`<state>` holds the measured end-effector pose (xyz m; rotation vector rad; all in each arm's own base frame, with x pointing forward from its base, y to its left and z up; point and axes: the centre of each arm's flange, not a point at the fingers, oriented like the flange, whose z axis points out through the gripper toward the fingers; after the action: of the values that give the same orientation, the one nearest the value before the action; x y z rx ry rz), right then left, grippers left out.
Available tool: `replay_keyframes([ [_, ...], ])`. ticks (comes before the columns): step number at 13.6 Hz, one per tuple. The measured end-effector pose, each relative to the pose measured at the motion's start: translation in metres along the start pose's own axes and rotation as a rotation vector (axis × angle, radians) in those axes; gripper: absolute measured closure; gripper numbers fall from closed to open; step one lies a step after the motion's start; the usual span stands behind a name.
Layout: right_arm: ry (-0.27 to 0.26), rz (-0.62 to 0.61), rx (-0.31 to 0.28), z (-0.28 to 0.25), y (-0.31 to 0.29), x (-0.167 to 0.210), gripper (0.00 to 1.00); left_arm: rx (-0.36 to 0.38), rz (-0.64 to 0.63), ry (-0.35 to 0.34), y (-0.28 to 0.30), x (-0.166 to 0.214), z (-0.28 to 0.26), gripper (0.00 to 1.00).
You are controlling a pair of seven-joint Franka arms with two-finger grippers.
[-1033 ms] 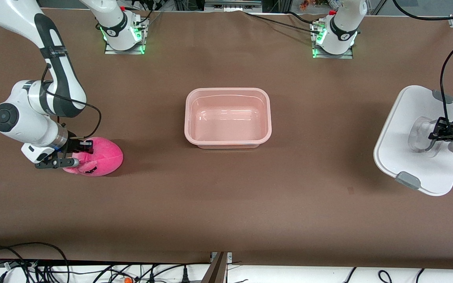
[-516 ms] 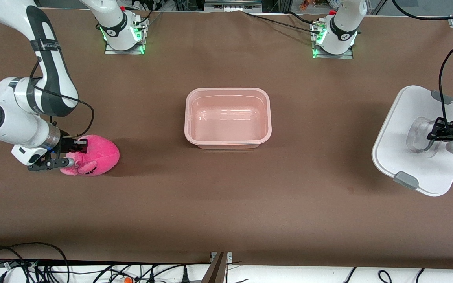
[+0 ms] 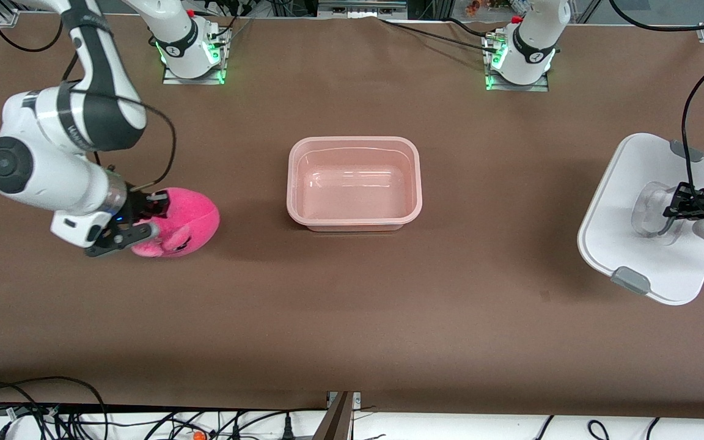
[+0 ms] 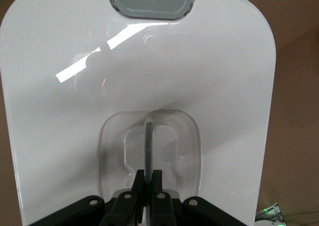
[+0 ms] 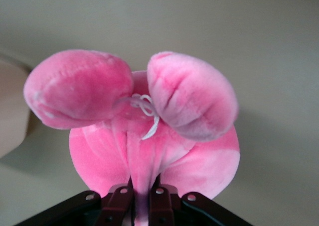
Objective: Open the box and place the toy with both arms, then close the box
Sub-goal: 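Carry the plush toy with the right gripper into the pink tub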
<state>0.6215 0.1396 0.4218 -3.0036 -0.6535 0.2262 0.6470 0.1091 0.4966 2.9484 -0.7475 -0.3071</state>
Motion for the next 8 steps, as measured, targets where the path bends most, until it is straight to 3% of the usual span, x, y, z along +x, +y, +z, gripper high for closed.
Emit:
replay_keyframes([
  [8,-0.066,-0.412,-0.052,-0.033,-0.205,0.008,0.91,0.000,0.001,0.000,0.000,0.000,0.000,0.93],
])
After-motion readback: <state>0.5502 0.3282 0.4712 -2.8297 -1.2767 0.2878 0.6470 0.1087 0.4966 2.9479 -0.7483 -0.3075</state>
